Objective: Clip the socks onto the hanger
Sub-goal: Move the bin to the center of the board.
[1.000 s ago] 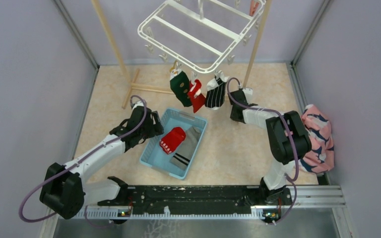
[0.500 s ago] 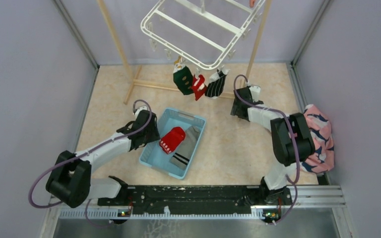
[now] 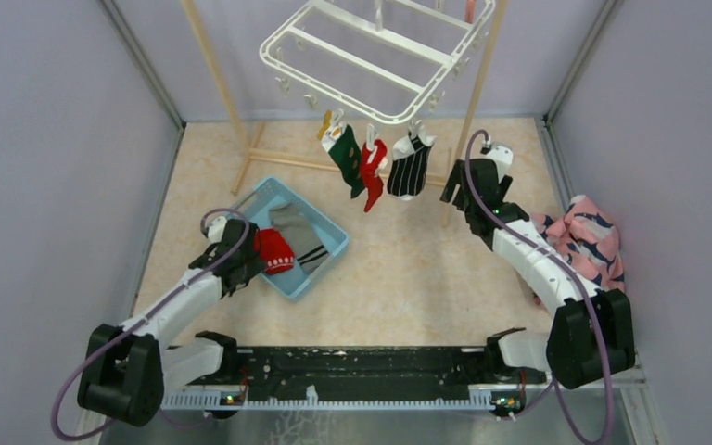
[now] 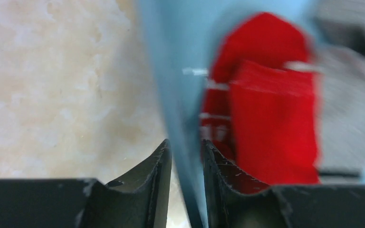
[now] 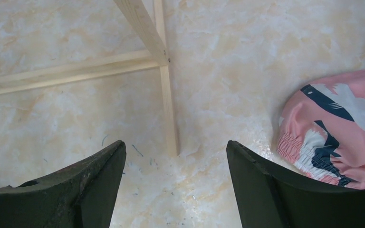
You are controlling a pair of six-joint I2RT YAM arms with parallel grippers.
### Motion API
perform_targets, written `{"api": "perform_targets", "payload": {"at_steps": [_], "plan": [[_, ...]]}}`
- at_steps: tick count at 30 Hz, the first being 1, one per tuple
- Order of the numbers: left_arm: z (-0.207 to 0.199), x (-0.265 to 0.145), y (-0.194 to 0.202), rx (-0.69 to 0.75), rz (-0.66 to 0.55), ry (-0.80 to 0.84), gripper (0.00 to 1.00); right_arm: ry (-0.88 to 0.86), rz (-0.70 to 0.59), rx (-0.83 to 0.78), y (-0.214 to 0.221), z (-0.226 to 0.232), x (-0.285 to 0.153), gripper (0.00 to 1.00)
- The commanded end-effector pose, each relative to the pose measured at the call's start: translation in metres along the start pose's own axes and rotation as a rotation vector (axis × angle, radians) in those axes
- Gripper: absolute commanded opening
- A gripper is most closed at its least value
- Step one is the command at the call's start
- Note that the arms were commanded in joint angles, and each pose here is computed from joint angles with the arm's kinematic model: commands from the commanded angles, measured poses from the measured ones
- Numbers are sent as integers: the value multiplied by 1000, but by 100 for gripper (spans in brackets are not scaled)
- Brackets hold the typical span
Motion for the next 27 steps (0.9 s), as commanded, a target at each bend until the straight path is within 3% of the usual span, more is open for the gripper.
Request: {"api": "perform_targets", "payload": {"at_steps": [1,13,18,23,27], "plan": [[22,-21,4,-51,13,-72,37,-48,0,-29,0,6,-11,78],[7,-85,-43,-85,-60,20,64,-86,-11,-31,4,9,-20,77],[5,-81,-41,-67,-52,32,95,-86,-19,-19,3,10,-20,76],[-36,-92,-64,-99,-128,230,98,-101,-18,-16,3,12,-19,75],[-68,-104,-85,-71,-150,290,97,-95,-7,-18,5,11,-19,75]]}}
Point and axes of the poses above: each gripper's point midway between its finger pads, its own x axis out along the fingers, its own z axis along the line the jaws close on, y = z × x, the point moved 6 cm from there along -x, back along the fingers
